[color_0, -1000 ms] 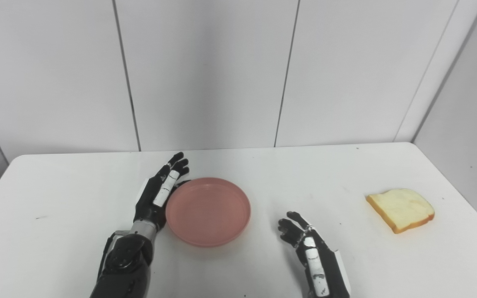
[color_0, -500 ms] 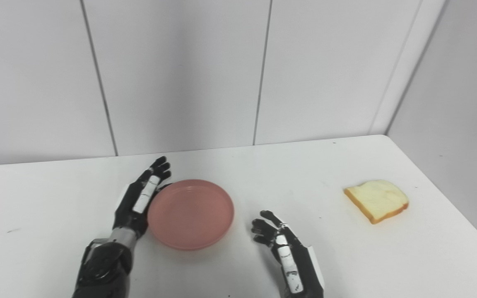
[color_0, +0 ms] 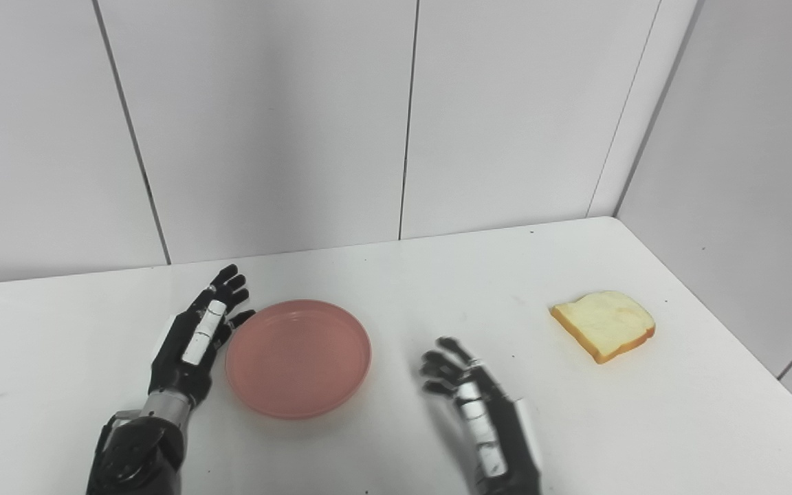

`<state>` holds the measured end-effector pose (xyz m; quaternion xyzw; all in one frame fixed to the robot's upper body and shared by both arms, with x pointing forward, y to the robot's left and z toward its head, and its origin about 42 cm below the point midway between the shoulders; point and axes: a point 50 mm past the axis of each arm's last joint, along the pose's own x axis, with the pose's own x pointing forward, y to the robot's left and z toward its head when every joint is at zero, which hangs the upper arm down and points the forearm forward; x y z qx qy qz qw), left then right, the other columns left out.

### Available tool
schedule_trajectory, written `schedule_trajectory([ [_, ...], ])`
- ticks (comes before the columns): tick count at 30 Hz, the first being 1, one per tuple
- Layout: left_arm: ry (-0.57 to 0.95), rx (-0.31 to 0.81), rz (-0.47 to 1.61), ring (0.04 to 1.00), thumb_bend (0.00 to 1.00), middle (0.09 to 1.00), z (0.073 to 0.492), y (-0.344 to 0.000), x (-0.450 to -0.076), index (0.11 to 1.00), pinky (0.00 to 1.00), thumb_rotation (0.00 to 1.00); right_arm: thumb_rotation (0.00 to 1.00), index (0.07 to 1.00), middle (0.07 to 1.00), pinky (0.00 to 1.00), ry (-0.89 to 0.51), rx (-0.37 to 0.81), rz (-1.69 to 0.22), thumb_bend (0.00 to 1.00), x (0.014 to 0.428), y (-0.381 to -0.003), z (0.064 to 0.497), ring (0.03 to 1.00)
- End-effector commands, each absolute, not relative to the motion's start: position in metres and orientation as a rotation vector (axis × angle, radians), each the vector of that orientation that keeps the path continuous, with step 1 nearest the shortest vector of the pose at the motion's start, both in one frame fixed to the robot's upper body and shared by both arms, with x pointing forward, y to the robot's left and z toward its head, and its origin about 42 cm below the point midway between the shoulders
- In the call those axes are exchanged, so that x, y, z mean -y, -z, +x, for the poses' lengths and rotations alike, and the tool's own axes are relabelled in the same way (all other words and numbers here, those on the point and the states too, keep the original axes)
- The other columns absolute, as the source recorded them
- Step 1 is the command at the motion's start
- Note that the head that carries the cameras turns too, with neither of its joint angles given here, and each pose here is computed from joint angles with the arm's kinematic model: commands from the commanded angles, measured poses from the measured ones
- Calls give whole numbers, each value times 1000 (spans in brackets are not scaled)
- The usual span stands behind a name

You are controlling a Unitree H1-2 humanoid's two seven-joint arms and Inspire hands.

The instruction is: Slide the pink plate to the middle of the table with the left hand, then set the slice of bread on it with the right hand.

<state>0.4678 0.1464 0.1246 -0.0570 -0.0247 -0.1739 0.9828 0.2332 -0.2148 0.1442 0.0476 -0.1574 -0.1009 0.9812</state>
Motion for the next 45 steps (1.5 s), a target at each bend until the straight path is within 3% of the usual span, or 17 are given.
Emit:
schedule_trajectory([
  [1,336,-60,-110,905,824,907,460,-103,-154,862,784,704,875,799,728,652,231,361,72,801,229,-160,226,690],
  [12,349,-54,-96,905,836,901,467,-103,-151,865,782,699,864,817,722,622,295,502,-147,809,345,-233,249,652],
  [19,349,-53,-87,906,857,902,468,-103,-151,865,782,699,866,805,710,598,303,520,-264,791,389,-278,262,644],
  [26,349,-46,-82,912,851,906,469,-105,-155,871,796,697,923,812,725,648,290,485,-371,823,418,-301,272,677],
  [32,354,-47,-83,906,849,897,468,-106,-153,871,796,698,832,817,741,662,296,444,-483,905,449,-312,287,707],
  [35,356,-43,-80,899,843,891,468,-106,-152,872,791,702,804,846,764,692,277,419,-600,862,462,-316,295,731],
  [38,358,-41,-73,896,840,888,468,-106,-150,872,783,707,839,870,788,685,263,371,-818,857,477,-318,303,766],
  [42,357,-51,-94,898,831,893,468,-106,-148,869,785,719,672,884,843,735,166,320,-1083,859,486,-320,310,806],
  [45,353,-57,-109,901,820,896,467,-106,-147,867,792,719,604,893,870,759,88,292,-1227,900,488,-323,313,829],
])
